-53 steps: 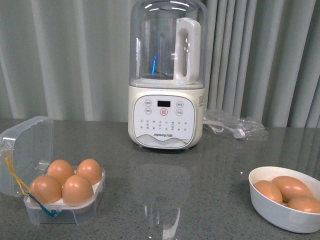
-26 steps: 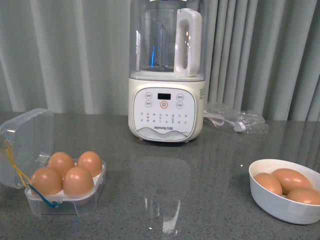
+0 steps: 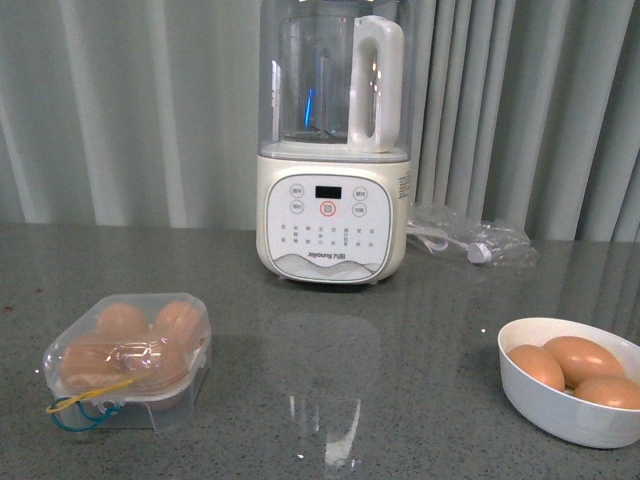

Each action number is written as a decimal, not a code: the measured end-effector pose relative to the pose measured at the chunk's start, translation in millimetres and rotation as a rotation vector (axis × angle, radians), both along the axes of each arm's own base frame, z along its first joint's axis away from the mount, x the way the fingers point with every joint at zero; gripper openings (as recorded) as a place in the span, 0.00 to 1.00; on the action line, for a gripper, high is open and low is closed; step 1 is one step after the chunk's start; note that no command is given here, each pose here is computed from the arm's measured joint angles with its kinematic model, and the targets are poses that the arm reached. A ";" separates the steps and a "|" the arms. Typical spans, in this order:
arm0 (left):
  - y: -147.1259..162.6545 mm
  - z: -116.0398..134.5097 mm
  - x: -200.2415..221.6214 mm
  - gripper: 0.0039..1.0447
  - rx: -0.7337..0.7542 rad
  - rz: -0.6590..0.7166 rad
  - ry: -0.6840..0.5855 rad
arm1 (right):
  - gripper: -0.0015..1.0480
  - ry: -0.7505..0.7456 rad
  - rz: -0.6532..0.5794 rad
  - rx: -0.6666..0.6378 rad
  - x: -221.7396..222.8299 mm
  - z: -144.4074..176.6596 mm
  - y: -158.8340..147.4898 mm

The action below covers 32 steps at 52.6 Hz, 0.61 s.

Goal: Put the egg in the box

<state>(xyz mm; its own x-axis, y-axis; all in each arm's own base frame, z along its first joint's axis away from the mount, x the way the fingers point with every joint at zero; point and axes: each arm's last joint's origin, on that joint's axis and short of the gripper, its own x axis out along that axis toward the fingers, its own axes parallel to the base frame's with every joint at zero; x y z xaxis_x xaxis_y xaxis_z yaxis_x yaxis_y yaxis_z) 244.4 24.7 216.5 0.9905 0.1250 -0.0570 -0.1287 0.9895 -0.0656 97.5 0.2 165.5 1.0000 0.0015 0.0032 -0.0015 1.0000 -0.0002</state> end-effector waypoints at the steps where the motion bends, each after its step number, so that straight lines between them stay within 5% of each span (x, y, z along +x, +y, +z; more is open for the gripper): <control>1: 2.4 1.9 -3.3 0.94 -0.006 0.010 0.012 | 0.93 0.000 0.000 0.000 0.0 0.0 0.0; 17: 4.8 12.5 -15.9 0.93 -0.018 -0.003 0.004 | 0.93 0.000 -0.001 0.000 0.0 0.0 0.0; 32: -9.1 -13.4 -52.7 0.40 0.053 -0.126 -0.046 | 0.93 0.000 0.000 0.000 0.0 0.0 0.0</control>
